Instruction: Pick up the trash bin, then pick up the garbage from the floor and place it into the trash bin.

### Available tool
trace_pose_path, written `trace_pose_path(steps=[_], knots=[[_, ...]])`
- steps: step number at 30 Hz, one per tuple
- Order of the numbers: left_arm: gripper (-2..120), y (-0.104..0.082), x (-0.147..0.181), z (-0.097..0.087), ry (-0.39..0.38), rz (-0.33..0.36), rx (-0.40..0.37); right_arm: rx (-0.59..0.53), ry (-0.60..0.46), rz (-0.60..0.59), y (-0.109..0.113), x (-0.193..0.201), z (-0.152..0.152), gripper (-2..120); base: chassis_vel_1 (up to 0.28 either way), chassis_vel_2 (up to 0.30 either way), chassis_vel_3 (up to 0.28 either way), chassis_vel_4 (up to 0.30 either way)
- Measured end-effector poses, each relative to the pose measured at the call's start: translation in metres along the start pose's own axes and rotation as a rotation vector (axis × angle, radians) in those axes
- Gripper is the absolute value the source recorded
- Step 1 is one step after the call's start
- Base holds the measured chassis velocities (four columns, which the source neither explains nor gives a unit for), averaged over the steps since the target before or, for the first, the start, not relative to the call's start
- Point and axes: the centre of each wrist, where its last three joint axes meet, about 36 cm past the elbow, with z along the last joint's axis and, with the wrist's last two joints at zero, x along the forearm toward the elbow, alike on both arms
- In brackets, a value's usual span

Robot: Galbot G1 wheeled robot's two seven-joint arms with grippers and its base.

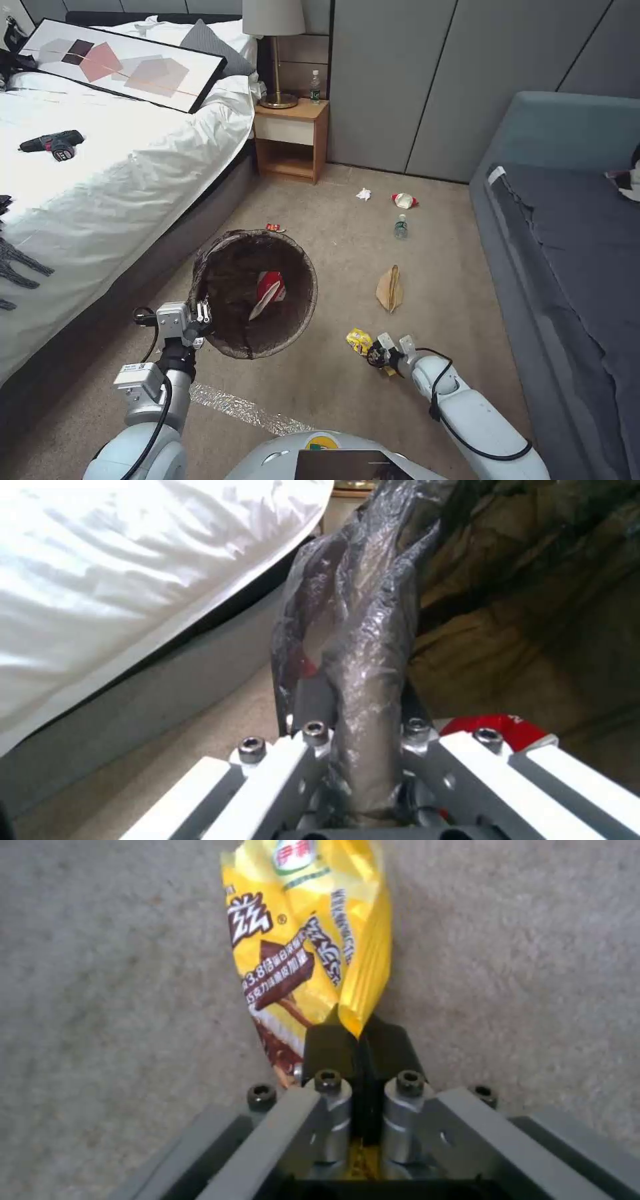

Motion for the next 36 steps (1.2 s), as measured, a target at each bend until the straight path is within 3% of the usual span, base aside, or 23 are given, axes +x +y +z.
trace_pose_path(steps=[8,19,25,36], knots=[[3,0.000,0.000,0.000,-0.001,0.001,-0.001,0.023,-0.105,0.017,0.008,0.033,-0.023,0,0.000,0.000,0.000,0.000],[3,0.001,-0.001,-0.001,0.006,0.005,-0.007,0.043,-0.307,-0.024,0.017,0.124,-0.081,0,0.000,0.000,0.000,0.000],[3,0.001,-0.001,-0.001,0.029,0.009,-0.015,0.120,-0.475,-0.071,0.034,0.189,-0.125,0,0.000,0.000,0.000,0.000],[3,0.001,-0.001,-0.001,0.041,0.017,-0.020,0.253,-0.669,-0.198,0.069,0.265,-0.186,0,0.000,0.000,0.000,0.000]])
